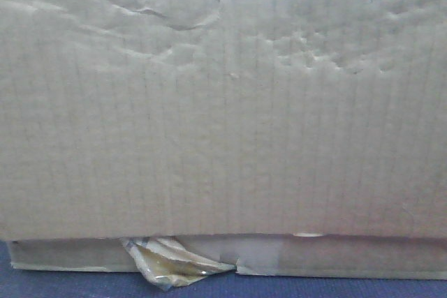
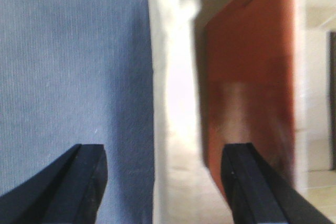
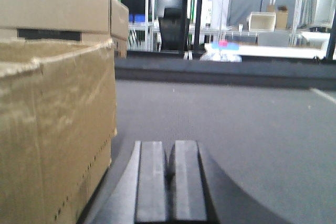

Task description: Stack two boxes on right shelf middle

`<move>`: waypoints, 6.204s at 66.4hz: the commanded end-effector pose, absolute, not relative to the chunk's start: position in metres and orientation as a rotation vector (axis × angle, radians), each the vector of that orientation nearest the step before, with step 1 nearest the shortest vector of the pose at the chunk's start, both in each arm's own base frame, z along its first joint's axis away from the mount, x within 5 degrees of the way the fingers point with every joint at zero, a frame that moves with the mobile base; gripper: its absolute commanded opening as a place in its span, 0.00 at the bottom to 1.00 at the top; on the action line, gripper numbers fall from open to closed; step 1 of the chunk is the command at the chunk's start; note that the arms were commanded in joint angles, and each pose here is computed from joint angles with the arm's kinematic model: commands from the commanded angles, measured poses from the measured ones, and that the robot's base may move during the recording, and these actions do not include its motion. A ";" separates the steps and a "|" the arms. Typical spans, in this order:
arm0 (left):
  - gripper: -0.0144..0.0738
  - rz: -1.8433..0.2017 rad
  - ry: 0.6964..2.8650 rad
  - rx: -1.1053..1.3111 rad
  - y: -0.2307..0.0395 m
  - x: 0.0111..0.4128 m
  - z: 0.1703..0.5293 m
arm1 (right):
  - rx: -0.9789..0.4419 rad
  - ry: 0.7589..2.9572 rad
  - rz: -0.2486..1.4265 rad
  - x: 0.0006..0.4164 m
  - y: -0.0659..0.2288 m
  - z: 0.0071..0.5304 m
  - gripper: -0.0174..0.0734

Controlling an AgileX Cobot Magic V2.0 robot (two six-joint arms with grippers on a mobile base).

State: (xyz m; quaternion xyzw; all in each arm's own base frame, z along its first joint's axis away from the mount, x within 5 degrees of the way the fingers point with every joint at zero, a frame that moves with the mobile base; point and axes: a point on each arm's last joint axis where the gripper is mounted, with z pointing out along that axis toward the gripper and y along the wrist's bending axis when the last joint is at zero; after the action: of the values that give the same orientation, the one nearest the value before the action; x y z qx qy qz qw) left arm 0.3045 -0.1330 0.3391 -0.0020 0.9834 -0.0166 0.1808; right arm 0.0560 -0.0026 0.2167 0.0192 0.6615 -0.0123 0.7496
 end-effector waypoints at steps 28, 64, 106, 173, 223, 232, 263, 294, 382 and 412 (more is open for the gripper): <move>0.58 -0.062 2.781 -0.026 -0.131 0.302 0.339 | 0.037 1.695 -0.001 0.043 0.000 0.308 0.01; 0.58 -0.081 2.749 -0.028 -0.128 0.295 0.350 | 0.086 2.543 0.116 0.157 0.001 0.340 0.01; 0.58 -0.081 2.749 -0.028 -0.128 0.295 0.350 | 0.156 2.477 0.127 0.236 0.044 0.429 0.03; 0.58 -0.063 2.742 -0.025 -0.127 0.296 0.351 | 0.080 2.748 0.151 0.270 0.082 0.359 0.45; 0.58 -0.057 2.743 -0.024 -0.127 0.296 0.350 | 0.017 2.775 0.075 0.277 0.091 0.348 0.45; 0.58 -0.057 2.743 -0.024 -0.127 0.296 0.350 | 0.017 2.775 0.075 0.277 0.091 0.348 0.45; 0.58 -0.042 2.743 -0.021 -0.126 0.297 0.349 | 0.017 2.796 0.072 0.281 0.093 0.342 0.45; 0.53 -0.041 2.745 -0.021 -0.126 0.297 0.348 | 0.017 2.803 0.068 0.283 0.093 0.340 0.45; 0.04 0.047 2.057 -0.086 -0.112 0.285 0.488 | 0.040 1.987 0.072 0.285 0.082 0.478 0.02; 0.04 -0.011 1.932 -0.071 -0.110 0.305 0.494 | 0.053 1.893 0.041 0.310 0.078 0.474 0.02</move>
State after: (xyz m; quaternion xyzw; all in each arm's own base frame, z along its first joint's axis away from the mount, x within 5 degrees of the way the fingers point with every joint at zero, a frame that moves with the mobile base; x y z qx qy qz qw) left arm 0.3010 -0.1175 0.4881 -0.0189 0.8343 0.0017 0.5509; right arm 0.3078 0.0810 0.4635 0.0297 0.8352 0.0239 0.5487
